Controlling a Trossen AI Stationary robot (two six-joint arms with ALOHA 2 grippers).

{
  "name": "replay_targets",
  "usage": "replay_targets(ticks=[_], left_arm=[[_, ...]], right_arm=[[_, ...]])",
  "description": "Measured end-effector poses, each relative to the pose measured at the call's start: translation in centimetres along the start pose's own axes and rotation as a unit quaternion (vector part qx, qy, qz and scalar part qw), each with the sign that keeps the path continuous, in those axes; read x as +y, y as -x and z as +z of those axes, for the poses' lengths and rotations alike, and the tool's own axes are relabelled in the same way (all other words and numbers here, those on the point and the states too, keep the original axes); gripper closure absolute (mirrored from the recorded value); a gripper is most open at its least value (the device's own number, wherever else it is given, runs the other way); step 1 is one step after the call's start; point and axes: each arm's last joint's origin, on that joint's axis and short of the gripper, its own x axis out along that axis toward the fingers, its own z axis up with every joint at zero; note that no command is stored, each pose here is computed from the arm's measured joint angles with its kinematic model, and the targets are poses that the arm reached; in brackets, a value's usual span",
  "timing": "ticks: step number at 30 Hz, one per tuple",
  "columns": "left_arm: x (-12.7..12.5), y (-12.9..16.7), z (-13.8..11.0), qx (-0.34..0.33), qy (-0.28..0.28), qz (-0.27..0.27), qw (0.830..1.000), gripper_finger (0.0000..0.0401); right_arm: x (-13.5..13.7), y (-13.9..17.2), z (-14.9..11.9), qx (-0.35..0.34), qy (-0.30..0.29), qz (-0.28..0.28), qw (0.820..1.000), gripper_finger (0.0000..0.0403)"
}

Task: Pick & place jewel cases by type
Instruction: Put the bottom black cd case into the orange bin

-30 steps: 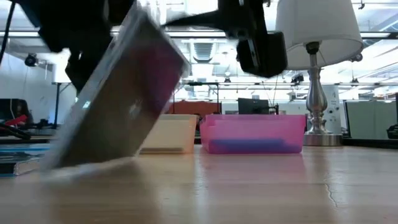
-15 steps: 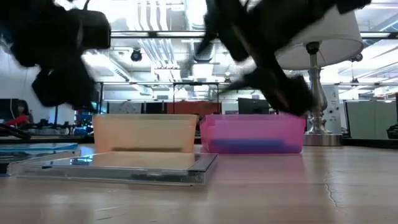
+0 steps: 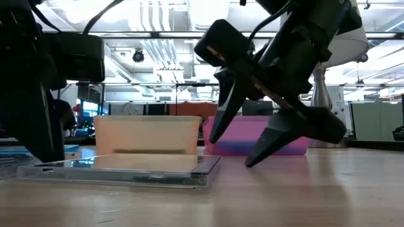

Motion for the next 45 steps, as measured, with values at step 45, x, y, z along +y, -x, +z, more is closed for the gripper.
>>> replay_targets(ticks=[45], left_arm=[[-0.3, -4.9, -0.6, 0.043, 0.009, -0.008, 0.999, 0.0206]], right_arm=[[2.7, -0.3, 2.5, 0.166, 0.157, 0.102, 0.968, 0.0174]])
